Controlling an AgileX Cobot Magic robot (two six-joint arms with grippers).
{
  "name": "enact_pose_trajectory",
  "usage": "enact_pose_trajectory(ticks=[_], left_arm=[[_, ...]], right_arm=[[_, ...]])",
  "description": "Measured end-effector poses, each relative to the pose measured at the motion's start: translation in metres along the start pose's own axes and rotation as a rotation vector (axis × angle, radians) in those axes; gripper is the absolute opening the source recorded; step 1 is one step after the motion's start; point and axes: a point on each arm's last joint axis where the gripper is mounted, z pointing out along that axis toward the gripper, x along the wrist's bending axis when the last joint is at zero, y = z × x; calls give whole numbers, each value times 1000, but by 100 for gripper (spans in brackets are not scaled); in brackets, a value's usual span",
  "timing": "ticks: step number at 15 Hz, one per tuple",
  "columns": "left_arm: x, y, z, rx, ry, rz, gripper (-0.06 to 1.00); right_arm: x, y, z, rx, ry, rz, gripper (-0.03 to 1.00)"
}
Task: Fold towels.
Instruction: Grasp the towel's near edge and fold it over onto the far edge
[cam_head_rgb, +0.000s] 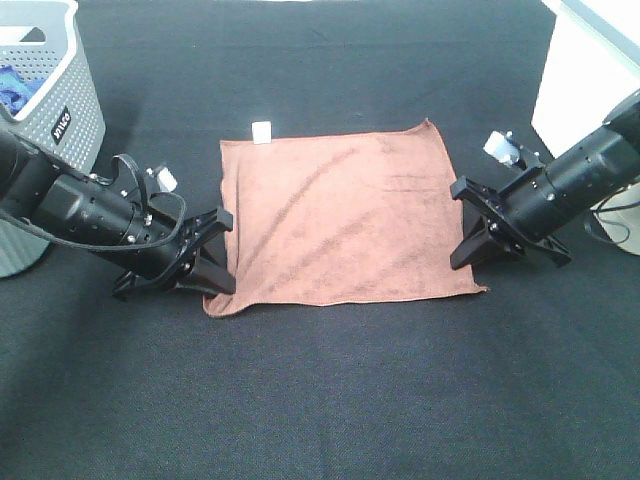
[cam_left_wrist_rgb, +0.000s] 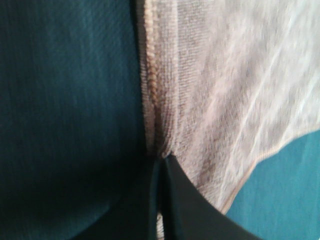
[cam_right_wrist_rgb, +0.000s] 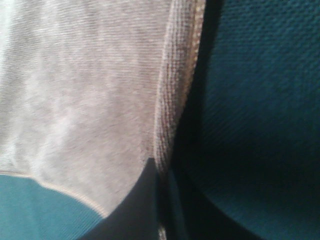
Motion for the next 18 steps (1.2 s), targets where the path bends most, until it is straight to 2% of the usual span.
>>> enact_pose_trajectory(ticks=[2,5,9,11,14,18], left_arm=[[-1,-2,-4,12,14,22,0],[-15,-14,-33,5,34,79,0],[-9,-51,-50,58,60,67,0],[-14,-58,-61,44,55,79,0],[-17,-56,-65,16,57,91,0],[-30,-29,-79,-161,93,151,0]], right_arm=[[4,-1,-6,2,4,-3,0],[12,-23,-22,30,-3,-4,0],[13,-61,-29,86,-6,24,0],[12,-72,-29,107,-8,35,0],[15,-70,-33,83,-4,28,0],[35,-24,-57,-88,21,-69,0]])
